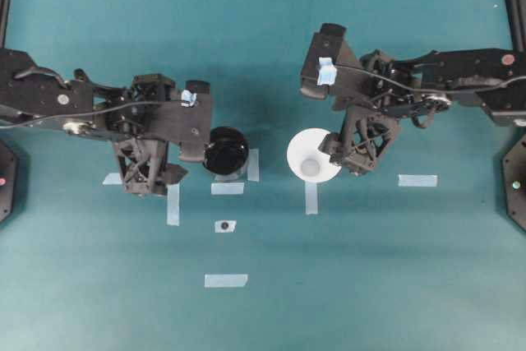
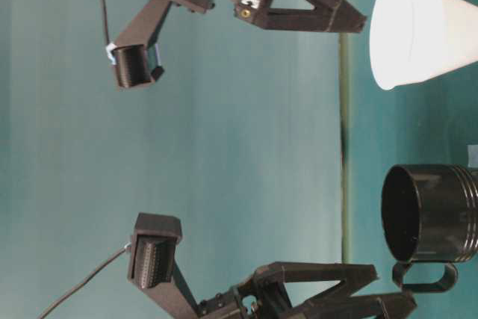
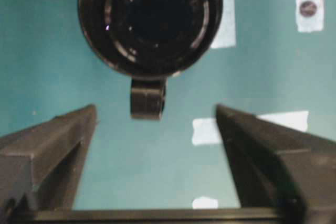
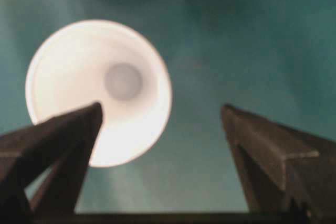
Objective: Holding the cup holder with the left arm, the right arm places the cup into the cup holder.
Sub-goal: 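Lower left gripper onto black holder rim and right gripper onto white cup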
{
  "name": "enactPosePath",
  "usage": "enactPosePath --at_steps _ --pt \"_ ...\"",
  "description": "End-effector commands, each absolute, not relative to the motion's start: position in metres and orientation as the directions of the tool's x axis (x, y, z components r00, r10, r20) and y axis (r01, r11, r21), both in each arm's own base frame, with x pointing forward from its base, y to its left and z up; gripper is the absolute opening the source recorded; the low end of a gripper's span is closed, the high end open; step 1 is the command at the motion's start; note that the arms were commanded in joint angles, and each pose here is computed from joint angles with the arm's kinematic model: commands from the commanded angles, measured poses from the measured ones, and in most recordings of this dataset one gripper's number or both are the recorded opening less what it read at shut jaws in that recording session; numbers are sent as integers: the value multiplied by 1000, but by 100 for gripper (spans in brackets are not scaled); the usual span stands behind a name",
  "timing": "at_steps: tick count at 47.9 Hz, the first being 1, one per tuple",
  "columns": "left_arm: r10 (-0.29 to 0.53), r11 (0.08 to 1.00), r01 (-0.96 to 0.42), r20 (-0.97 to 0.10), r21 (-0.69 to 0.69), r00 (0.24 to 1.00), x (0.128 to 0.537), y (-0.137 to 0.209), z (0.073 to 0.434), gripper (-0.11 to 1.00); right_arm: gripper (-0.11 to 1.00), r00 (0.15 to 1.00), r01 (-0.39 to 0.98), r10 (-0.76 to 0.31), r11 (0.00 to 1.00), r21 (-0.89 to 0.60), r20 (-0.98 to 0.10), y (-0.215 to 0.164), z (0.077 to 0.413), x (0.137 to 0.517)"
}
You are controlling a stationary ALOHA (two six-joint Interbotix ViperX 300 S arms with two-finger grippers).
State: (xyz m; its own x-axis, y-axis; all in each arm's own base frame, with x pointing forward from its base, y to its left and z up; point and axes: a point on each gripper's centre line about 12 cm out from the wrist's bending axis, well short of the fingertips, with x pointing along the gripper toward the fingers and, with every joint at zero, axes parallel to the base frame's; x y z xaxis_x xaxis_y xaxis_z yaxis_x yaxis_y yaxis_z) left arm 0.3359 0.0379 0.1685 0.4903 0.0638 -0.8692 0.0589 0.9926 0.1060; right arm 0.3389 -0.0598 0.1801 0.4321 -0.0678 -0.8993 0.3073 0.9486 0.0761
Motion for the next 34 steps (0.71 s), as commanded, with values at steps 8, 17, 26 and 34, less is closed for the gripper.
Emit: enactPosePath --at_steps 8,17,26,34 --pt "66 991 63 -858 114 510 347 38 174 94 98 452 305 -72 949 78 -889 -61 182 348" --pt "66 992 62 -871 110 486 353 41 162 94 98 437 311 -72 947 75 -897 -64 172 351" --pt "65 992 65 -891 105 449 357 44 142 93 98 420 317 -70 946 73 -905 -65 164 352" --pt "67 993 61 -890 105 452 360 45 140 93 98 417 326 -74 943 72 -906 -69 160 352"
